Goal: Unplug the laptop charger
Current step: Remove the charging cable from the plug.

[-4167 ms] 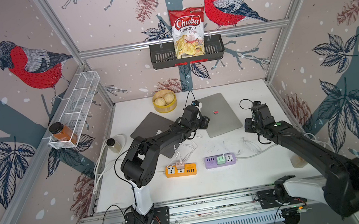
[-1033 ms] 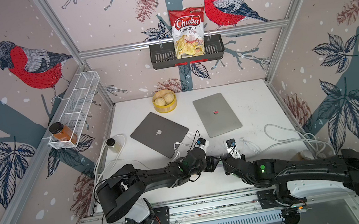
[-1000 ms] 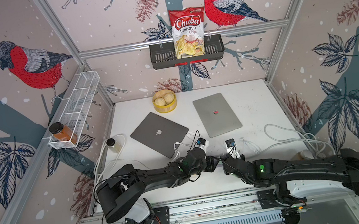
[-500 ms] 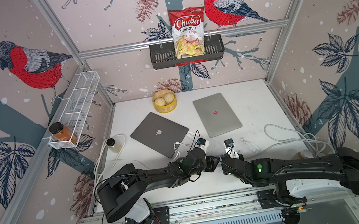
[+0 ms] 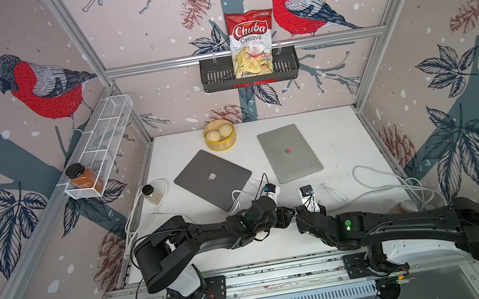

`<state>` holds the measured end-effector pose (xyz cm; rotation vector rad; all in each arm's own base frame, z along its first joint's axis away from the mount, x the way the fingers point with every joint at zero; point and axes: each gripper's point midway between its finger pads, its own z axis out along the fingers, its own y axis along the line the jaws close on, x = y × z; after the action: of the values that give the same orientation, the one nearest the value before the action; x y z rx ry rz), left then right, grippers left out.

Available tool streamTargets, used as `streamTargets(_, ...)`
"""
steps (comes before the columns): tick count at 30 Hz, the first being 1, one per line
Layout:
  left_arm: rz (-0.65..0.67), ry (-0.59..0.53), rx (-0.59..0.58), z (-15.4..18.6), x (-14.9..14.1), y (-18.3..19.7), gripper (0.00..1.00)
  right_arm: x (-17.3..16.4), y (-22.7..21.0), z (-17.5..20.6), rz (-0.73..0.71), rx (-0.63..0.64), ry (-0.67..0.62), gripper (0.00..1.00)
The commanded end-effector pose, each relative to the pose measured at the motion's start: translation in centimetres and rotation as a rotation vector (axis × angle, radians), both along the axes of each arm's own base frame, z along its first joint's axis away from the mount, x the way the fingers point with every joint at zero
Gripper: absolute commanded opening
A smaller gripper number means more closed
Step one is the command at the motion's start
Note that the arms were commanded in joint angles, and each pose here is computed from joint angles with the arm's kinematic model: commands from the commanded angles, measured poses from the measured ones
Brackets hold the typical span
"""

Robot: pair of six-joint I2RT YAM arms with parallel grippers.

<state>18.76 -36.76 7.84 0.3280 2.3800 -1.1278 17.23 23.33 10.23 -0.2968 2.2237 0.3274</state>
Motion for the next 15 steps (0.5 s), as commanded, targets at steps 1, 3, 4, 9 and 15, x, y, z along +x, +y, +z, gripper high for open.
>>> streamTargets(1, 0.025, 0.036, 0.112, -2.6, -0.4, 1.8, 0.34, 0.1, 0.0, 0.6, -0.013, 0.0, -0.019, 0.1)
streamTargets(3, 0.026, 0.037, 0.111, -2.7, -0.4, 1.8, 0.34, 0.1, -0.2, 0.8, -0.017, -0.001, -0.023, 0.1)
streamTargets(4, 0.026, 0.038, 0.112, -2.7, -0.4, 1.8, 0.34, 0.1, -0.2, 1.0, -0.02, 0.0, -0.026, 0.1)
streamTargets(9, 0.026, 0.04, 0.111, -2.9, -0.5, 1.9, 0.34, 0.2, -1.3, 1.9, -0.049, 0.0, -0.042, 0.1)
streamTargets(15, 0.023, 0.037, 0.098, -2.8, -0.5, 1.9, 0.35, 1.2, -4.9, 3.8, -0.162, 0.007, -0.078, 0.11)
